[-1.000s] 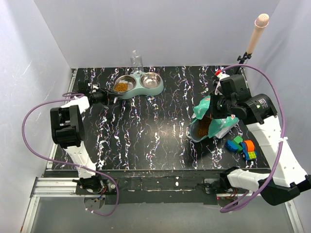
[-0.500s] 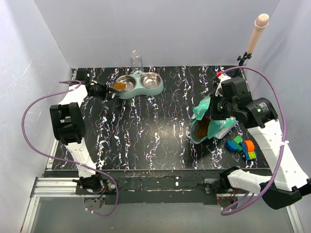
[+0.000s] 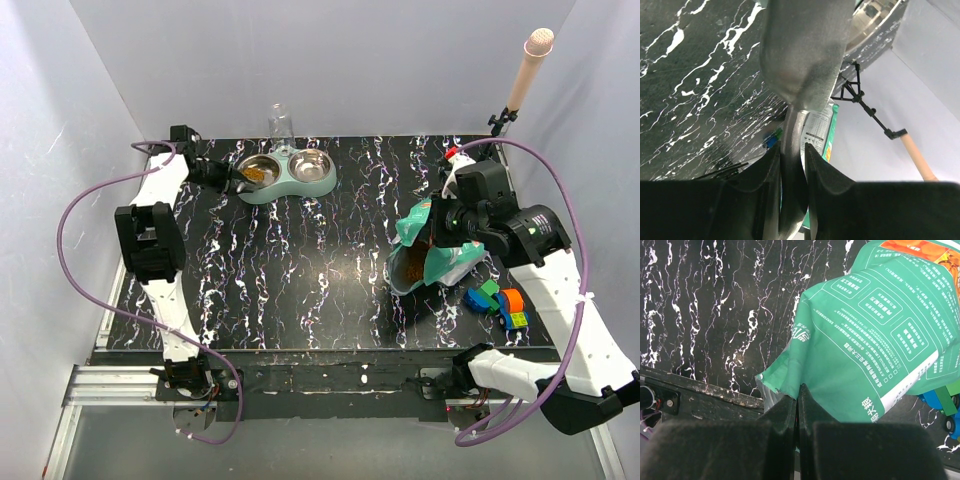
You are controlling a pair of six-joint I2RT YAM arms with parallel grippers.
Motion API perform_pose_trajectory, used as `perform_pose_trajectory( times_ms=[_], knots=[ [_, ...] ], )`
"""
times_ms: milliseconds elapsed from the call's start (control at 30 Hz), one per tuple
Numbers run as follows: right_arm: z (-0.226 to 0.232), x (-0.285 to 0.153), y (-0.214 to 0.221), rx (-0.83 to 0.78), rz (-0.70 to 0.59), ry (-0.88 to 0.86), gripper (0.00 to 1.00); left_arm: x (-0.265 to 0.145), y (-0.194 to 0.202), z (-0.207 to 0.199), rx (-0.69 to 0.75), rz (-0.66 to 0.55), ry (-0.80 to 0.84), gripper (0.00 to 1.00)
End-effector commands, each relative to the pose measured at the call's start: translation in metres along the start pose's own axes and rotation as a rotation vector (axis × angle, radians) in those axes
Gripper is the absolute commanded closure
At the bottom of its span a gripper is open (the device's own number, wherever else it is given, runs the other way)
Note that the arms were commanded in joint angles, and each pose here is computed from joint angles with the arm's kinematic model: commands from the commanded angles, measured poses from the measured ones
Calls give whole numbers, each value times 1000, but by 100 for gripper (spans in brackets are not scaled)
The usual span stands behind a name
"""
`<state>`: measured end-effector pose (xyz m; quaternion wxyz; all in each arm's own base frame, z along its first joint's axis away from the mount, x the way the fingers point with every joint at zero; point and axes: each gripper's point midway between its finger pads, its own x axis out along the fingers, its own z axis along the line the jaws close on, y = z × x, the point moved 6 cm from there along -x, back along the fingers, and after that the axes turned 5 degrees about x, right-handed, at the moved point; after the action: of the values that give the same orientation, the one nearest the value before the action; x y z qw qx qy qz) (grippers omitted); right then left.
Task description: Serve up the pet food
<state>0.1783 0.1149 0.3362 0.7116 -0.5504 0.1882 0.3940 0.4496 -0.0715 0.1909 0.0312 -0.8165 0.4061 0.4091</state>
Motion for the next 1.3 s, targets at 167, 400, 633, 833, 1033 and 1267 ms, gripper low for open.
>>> perform_pose_trajectory(
  times_ms=[167,400,633,833,1033,1267],
  knots=[
    [20,-15,-29,2,-196,-133,99,-8,17,-4,-212,14,-210,100],
    [20,-15,-31,2,-206,-136,99,-1,20,-13,-291,41,-274,100],
    [20,-15,-31,1,-212,-132,99,-5,25,-24,-446,52,-276,100],
    [20,-16,-32,0,-216,-131,99,-2,46,-40,-507,45,-305,100],
    [20,-18,-32,-2,-217,-127,99,-8,53,-46,-531,48,-308,100],
    [20,-19,-32,-1,-215,-126,99,-14,56,-51,-579,24,-309,100]
  ],
)
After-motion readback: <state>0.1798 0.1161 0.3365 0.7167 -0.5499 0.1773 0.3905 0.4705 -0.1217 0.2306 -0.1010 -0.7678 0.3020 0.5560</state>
